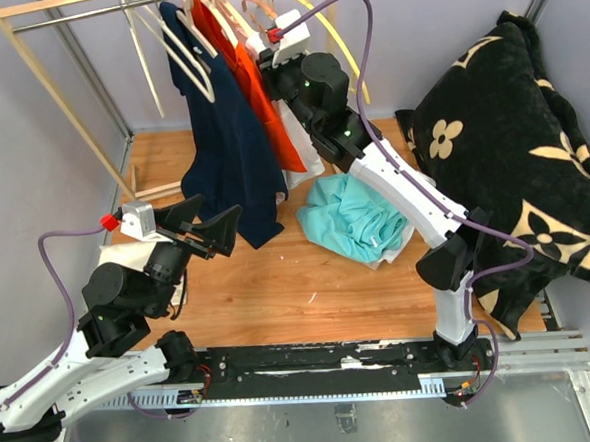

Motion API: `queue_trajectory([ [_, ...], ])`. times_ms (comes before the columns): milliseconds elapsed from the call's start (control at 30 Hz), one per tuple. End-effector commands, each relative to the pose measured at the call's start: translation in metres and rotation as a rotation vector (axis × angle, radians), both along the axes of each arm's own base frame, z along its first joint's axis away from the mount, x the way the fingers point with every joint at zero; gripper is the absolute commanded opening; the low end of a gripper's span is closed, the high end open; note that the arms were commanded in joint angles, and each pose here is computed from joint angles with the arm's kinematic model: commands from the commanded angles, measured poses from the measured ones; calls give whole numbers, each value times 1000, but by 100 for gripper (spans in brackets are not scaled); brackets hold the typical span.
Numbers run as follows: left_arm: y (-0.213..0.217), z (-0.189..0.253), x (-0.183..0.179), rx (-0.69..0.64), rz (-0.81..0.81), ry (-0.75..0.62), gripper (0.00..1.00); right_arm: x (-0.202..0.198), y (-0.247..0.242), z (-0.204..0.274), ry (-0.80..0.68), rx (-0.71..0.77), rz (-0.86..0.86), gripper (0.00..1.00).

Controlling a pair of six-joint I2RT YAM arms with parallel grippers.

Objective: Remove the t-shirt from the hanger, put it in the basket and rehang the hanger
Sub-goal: Pick up the hanger from the clothesline.

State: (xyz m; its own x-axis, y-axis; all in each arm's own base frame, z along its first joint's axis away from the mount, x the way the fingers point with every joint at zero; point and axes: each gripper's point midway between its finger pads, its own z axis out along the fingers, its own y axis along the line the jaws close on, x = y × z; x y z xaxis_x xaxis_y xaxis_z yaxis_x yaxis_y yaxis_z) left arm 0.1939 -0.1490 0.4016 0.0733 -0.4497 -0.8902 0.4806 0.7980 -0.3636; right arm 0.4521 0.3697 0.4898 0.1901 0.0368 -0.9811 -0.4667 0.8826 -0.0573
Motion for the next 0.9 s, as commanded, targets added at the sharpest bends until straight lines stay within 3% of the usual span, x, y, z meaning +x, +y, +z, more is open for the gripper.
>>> queue_trajectory([
  [0, 6, 6, -1, -17, 16, -13, 100, -28, -20, 71, -172, 147, -15, 1],
  [867, 8, 12, -2, -24, 19, -17, 100, -53, -36, 113, -395, 285, -22, 1],
])
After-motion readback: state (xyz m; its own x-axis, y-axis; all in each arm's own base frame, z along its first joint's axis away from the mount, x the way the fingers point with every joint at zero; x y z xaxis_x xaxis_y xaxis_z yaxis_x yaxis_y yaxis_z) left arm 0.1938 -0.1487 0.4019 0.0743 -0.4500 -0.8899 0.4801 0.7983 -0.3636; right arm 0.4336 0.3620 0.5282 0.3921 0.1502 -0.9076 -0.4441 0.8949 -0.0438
